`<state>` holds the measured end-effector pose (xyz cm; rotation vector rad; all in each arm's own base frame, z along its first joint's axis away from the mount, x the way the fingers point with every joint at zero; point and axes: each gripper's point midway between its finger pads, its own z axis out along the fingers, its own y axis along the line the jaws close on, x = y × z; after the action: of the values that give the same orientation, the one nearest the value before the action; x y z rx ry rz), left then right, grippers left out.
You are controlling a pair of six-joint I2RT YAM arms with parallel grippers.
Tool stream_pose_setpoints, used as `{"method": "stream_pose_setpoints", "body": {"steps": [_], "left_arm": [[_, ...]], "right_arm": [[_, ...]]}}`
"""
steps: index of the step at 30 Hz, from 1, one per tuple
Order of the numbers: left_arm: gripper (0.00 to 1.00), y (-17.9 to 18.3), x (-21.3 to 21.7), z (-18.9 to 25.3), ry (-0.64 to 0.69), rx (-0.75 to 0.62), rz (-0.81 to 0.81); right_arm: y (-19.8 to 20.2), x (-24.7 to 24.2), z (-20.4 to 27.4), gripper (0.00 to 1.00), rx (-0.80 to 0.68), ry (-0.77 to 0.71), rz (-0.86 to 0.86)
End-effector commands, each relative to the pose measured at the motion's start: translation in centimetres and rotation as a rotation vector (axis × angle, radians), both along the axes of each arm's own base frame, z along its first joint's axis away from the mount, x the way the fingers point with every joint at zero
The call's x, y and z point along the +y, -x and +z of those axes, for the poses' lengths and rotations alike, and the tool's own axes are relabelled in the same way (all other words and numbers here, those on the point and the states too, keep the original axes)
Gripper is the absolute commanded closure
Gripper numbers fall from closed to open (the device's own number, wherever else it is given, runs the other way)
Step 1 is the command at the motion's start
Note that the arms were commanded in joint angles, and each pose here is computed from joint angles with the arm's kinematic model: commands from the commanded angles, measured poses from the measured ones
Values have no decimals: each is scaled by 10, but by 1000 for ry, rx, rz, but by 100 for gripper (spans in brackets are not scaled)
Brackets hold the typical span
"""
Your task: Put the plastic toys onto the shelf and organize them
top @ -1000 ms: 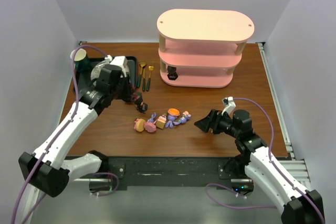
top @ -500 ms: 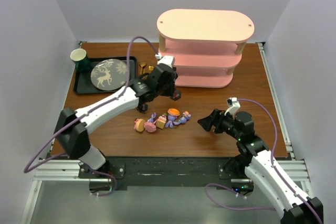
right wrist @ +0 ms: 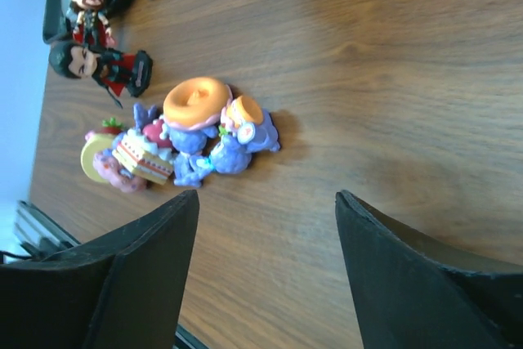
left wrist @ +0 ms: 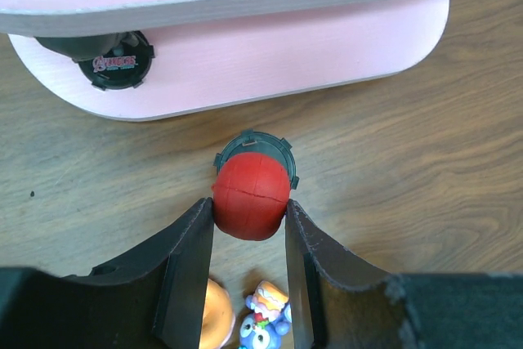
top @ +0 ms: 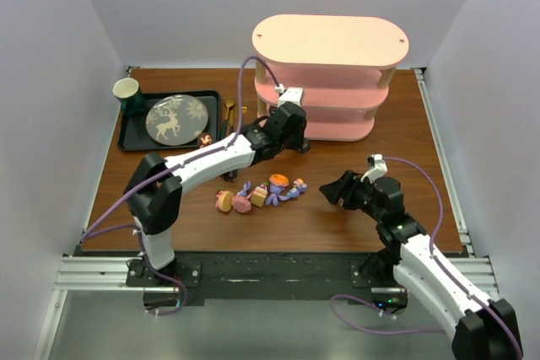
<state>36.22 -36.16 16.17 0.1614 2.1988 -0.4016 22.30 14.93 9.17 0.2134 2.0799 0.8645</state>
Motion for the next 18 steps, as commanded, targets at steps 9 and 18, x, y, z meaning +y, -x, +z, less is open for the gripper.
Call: {"method": "stream_pose_setpoints", "body": {"steps": [9, 18], "left_arm": [[85, 19, -13, 46, 83, -78, -60], [85, 32, -10, 54, 86, -69, -91]], "right_arm": [[-44, 35, 54, 41, -124, -292, 86], [-66, 31, 63, 49, -148, -375, 81]]}}
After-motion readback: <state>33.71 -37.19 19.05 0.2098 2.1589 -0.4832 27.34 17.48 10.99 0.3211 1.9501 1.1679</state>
